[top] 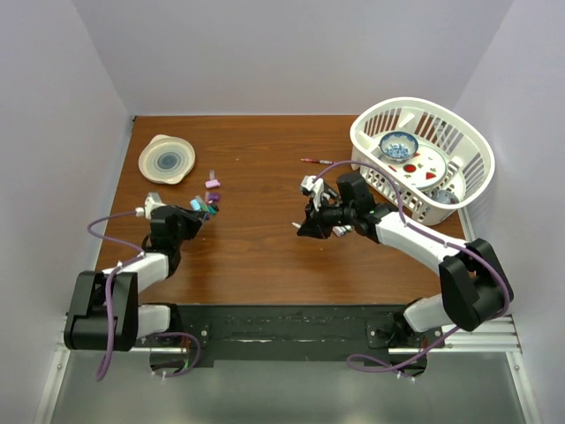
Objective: Open the pen caps
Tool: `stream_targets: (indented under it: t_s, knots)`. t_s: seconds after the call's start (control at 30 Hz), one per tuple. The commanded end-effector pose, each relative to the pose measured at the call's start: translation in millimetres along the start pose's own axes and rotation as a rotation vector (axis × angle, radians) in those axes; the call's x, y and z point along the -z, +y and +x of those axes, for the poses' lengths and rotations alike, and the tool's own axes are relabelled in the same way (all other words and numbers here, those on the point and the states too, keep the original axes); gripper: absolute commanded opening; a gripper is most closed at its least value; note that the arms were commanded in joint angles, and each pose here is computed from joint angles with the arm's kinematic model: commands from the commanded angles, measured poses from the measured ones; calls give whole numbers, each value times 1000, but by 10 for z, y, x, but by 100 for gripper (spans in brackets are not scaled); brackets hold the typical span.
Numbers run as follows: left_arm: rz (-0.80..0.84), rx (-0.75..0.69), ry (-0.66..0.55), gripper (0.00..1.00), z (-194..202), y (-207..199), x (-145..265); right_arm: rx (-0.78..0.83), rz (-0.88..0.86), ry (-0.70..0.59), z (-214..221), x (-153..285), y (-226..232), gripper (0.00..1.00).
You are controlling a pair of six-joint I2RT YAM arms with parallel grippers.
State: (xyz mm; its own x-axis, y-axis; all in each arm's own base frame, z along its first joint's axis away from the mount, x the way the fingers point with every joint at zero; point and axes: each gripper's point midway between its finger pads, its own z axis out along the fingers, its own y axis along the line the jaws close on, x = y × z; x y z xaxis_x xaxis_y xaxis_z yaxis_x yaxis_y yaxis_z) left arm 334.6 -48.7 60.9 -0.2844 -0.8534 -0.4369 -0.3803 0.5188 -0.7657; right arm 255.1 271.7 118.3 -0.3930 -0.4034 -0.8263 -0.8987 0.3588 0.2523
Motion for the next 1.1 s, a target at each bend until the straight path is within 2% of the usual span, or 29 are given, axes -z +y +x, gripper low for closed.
stream_targets:
  t_s: [0.0, 0.07, 0.23, 0.37, 0.43, 0.47, 0.67, 0.7, 0.8, 0.83, 0.9, 0.93, 0.97, 1.07]
  knots:
    - [-29, -14, 9, 17, -11, 70, -38, 74, -25, -5, -109, 77, 30, 0]
    - [-60, -17, 2, 30, -24, 130, -52, 69, -18, -2, -99, 77, 10, 0]
    - [-108, -10, 9, 50, -43, 188, -105, 53, 30, 1, -97, 97, -98, 0]
    - [-149, 8, 19, 61, -130, 211, -116, 29, 111, -4, -106, 166, -279, 0]
    - [-136, 0, -1, 64, -228, 91, -100, 18, 140, -8, -107, 190, -349, 0]
    - [-153, -1, 3, 69, -239, 100, -73, 10, 161, -5, -96, 212, -400, 0]
    - [-76, -85, -47, 71, -549, -370, 157, -36, 336, -11, -77, 376, -759, 0]
    - [-30, -116, -82, 71, -666, -543, 231, -48, 411, 4, -27, 426, -896, 0]
    - [134, -308, -85, 76, -760, -951, 423, -68, 550, 53, 105, 540, -1164, 0]
    - [247, -440, -17, 77, -634, -1117, 511, -52, 577, 69, 126, 570, -1224, 0]
    - [404, -566, 47, 79, -520, -1404, 731, -51, 621, 104, 199, 599, -1324, 2]
    - [426, -650, 48, 80, -508, -1416, 771, -47, 627, 116, 226, 597, -1351, 2]
    - [418, -679, 70, 80, -471, -1378, 842, -49, 632, 124, 238, 598, -1377, 2]
    - [400, -723, 33, 81, -438, -1242, 862, -64, 632, 167, 358, 551, -1434, 3]
